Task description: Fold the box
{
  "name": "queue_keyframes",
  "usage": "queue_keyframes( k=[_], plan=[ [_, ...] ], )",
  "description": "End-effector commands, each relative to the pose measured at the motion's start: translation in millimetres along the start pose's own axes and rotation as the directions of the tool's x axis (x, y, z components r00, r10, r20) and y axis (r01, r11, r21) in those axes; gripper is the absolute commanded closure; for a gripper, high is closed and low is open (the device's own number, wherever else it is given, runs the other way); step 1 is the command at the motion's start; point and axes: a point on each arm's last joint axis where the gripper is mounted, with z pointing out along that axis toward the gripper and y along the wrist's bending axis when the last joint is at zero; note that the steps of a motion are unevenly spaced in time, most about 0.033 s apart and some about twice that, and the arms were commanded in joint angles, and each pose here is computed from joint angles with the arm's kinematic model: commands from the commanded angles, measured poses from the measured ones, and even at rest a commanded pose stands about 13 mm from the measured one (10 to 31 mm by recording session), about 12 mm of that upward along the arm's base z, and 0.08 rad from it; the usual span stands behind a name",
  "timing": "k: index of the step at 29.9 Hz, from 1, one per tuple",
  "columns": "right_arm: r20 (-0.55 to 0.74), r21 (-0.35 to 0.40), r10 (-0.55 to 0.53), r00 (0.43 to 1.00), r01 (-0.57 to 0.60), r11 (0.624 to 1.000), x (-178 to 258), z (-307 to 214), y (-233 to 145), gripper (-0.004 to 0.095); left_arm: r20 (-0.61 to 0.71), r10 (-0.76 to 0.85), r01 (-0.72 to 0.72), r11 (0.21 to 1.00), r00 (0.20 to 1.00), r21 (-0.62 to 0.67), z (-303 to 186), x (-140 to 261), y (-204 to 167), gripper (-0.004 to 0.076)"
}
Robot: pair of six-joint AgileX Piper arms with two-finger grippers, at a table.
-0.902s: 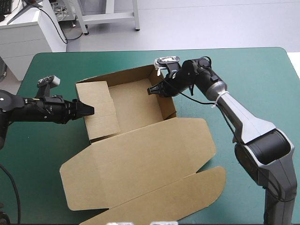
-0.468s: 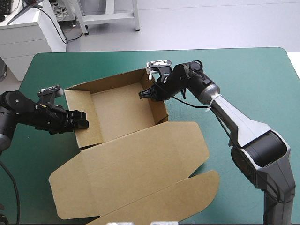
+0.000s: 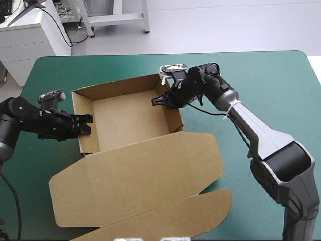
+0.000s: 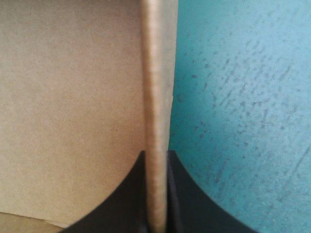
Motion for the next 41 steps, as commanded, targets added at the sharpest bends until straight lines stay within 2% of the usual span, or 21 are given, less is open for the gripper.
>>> queue_keyframes(
  k=[1, 2, 6, 12, 15, 18, 21, 28, 36, 41],
  plan=[
    [0.117, -0.133, 0.029, 0.993, -0.013, 0.991, -10, -45, 24, 0.0925, 0.107, -0.008, -0.001, 0.996, 0.994, 0.088, -12, -7, -15, 0.0685],
    [0.116, -0.130, 0.026, 0.993, -0.011, 0.991, -9, -46, 24, 0.0925, 0.110, 0.014, -0.021, 0.998, 0.994, 0.065, -11, -7, -14, 0.0731],
    [0.111, -0.067, -0.007, 0.994, 0.015, 0.998, -7, -53, 20, 0.0925, 0.121, 0.103, -0.100, 0.994, 0.987, -0.034, -7, -8, -16, 0.0732],
    [0.096, 0.074, -0.048, 0.994, 0.041, 0.996, -2, -74, 11, 0.0925, 0.198, 0.165, -0.166, 0.986, 0.966, -0.014, -3, -22, -47, 0.0732],
    [0.083, 0.142, -0.053, 0.995, 0.041, 0.989, 2, -85, 6, 0.0925, 0.157, 0.214, -0.203, 0.976, 0.964, -0.082, 1, -34, -60, 0.0732],
    [0.061, 0.183, -0.057, 0.997, 0.045, 0.982, 4, -89, 3, 0.0925, 0.097, 0.245, -0.222, 0.954, 0.965, -0.201, 8, -44, -71, 0.0732],
    [0.039, 0.214, -0.049, 0.998, 0.040, 0.976, 6, -89, 0, 0.0926, 0.031, 0.284, -0.268, 0.929, 0.958, -0.255, 19, -50, -88, 0.0732],
    [0.010, 0.228, -0.010, 1.000, 0.008, 0.974, 8, -90, -12, 0.0926, -0.030, 0.306, -0.304, 0.923, 0.952, -0.236, 40, -68, -115, 0.0732],
    [0.023, 0.205, 0.074, 0.997, -0.077, 0.976, 4, -95, -35, 0.0926, 0.003, 0.315, -0.306, 0.925, 0.949, -0.228, 46, -81, -121, 0.0732],
    [0.028, 0.189, 0.105, 0.994, -0.109, 0.976, 3, -97, -43, 0.0925, -0.045, 0.322, -0.324, 0.917, 0.946, -0.233, 57, -81, -119, 0.0732]
  ],
)
